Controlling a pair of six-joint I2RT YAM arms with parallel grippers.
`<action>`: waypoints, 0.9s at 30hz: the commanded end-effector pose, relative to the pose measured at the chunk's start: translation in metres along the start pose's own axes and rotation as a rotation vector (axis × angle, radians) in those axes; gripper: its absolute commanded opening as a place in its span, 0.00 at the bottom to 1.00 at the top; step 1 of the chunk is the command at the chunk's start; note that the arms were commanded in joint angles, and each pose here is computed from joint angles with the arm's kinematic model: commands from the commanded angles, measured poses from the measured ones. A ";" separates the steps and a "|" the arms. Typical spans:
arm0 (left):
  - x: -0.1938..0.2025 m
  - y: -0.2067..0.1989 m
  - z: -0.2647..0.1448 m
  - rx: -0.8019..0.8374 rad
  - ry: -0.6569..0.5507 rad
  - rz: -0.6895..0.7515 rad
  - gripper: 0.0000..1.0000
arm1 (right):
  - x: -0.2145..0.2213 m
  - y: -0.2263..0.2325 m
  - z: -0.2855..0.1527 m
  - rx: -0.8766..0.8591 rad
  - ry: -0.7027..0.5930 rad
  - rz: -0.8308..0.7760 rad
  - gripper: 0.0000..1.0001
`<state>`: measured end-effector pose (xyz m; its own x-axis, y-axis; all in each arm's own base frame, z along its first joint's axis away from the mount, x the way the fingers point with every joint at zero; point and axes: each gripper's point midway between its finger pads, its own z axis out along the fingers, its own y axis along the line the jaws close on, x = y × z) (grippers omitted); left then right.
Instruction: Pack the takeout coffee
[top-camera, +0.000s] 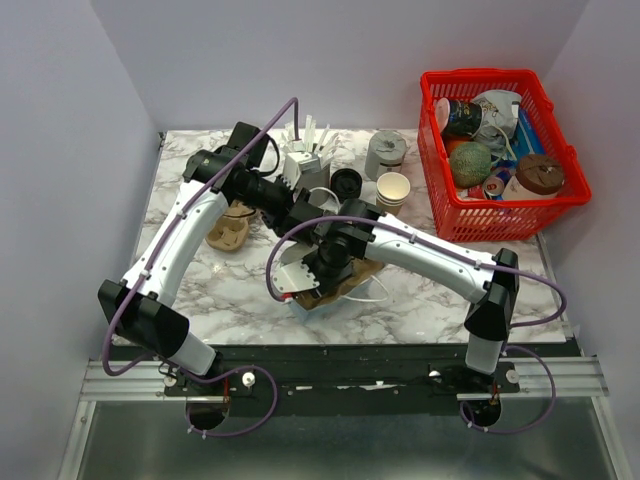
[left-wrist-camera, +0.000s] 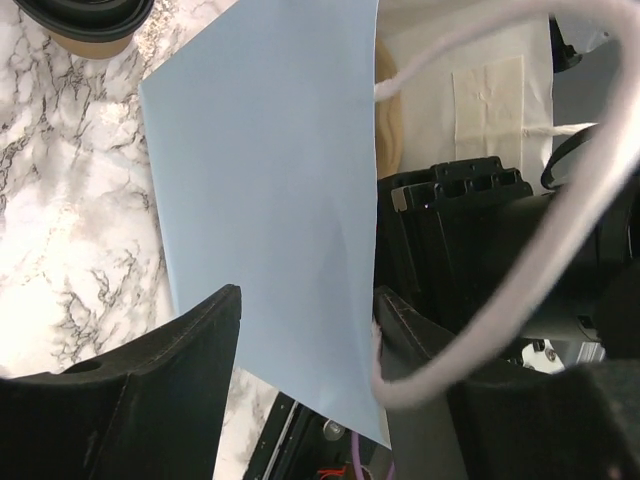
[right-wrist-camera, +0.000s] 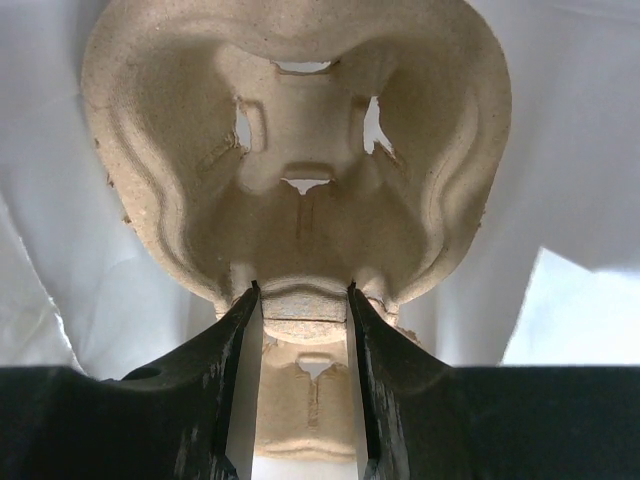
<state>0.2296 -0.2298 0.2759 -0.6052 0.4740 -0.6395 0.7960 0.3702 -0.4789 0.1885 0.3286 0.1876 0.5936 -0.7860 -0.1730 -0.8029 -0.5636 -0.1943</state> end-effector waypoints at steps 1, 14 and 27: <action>-0.005 -0.003 -0.009 -0.037 -0.037 0.021 0.65 | 0.019 0.040 0.004 -0.178 0.057 0.004 0.01; -0.008 0.000 -0.012 -0.043 -0.048 0.009 0.66 | 0.000 0.015 0.002 0.001 -0.101 -0.077 0.03; -0.009 0.008 -0.016 -0.052 -0.053 -0.008 0.66 | -0.033 -0.002 -0.020 0.095 -0.272 -0.133 0.01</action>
<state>0.2387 -0.2209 0.2787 -0.6197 0.4439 -0.6472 0.7822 0.4164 -0.4635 0.1742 0.3395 0.2083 0.6800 -0.6535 -0.3326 -0.7330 -0.6178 -0.2847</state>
